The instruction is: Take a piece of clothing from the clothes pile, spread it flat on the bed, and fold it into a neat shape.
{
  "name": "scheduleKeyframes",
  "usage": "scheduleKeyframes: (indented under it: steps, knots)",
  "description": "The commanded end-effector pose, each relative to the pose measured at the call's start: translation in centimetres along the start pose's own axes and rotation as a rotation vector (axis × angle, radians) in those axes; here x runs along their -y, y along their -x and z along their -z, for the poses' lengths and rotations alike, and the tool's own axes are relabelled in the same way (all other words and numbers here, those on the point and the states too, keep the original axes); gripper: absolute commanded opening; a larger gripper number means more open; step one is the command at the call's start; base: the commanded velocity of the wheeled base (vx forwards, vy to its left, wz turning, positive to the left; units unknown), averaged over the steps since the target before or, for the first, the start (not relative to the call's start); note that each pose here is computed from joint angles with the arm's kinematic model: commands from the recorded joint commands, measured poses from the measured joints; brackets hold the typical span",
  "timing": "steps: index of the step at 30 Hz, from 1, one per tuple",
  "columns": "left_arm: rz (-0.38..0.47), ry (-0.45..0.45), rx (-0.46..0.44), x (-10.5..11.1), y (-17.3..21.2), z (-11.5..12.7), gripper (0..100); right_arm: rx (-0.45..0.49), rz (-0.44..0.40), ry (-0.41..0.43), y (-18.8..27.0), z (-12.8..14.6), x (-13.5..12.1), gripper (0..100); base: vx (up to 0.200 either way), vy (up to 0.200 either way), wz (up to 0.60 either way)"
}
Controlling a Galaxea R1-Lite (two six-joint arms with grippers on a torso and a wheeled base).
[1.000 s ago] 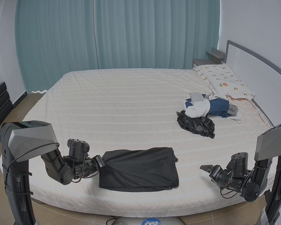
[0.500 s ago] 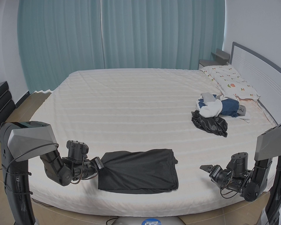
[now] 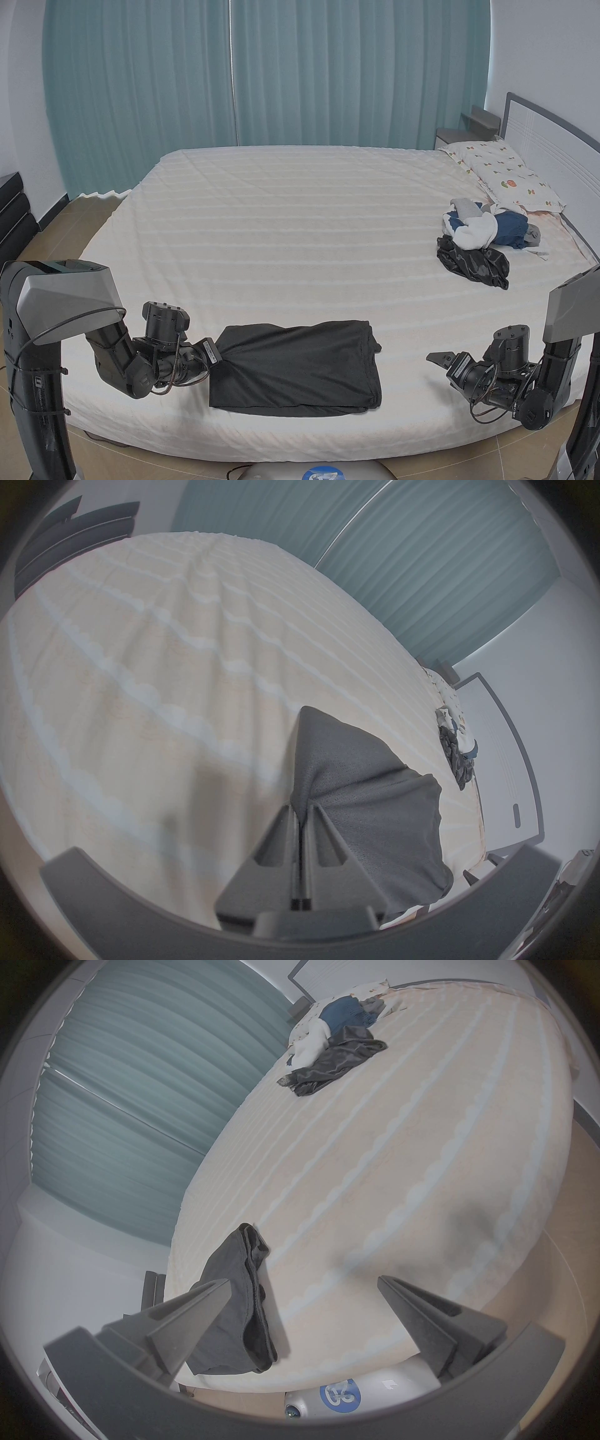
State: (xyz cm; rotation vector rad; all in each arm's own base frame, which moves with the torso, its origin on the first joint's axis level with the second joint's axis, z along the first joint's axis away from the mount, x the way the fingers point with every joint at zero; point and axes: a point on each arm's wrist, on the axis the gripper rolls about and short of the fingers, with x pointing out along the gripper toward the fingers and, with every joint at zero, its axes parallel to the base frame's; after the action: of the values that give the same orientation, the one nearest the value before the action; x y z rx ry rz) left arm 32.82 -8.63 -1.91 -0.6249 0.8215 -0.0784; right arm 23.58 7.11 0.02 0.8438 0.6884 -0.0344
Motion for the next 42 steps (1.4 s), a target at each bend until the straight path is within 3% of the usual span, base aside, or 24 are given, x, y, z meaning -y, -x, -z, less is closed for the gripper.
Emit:
scheduleKeyframes:
  steps: [1,6,7,12,20,30,42]
  knots:
    - [-0.003,-0.003,-0.01,0.0,-0.1,0.3,0,-0.001,0.001,0.0,0.0,0.0,0.0,100,0.0,0.0,0.0]
    - [-0.013,-0.017,-0.035,-0.2,0.3,1.2,0,-0.001,-0.001,0.002,0.0,0.1,0.0,100,0.0,0.0,0.0]
    - [-0.013,-0.018,-0.035,-0.2,0.3,1.2,100,-0.003,-0.002,0.003,0.0,0.1,-0.1,100,0.0,0.0,0.0]
    - [0.023,-0.03,0.02,0.6,0.4,0.6,100,0.0,-0.015,0.013,-0.1,0.0,-0.3,100,0.0,0.0,0.0]
    - [0.128,-0.031,0.165,2.5,-0.7,-2.5,100,-0.032,-0.048,0.04,-1.2,0.9,-1.1,100,0.0,0.0,0.0]
    - [0.119,-0.046,0.123,2.5,-5.2,-2.2,100,-0.033,-0.063,0.043,-2.0,0.9,-1.4,100,0.0,0.0,0.0]
    - [0.097,-0.034,0.083,2.8,-5.1,-2.3,100,-0.018,-0.08,0.041,-3.2,0.6,-1.9,100,0.0,0.0,0.0]
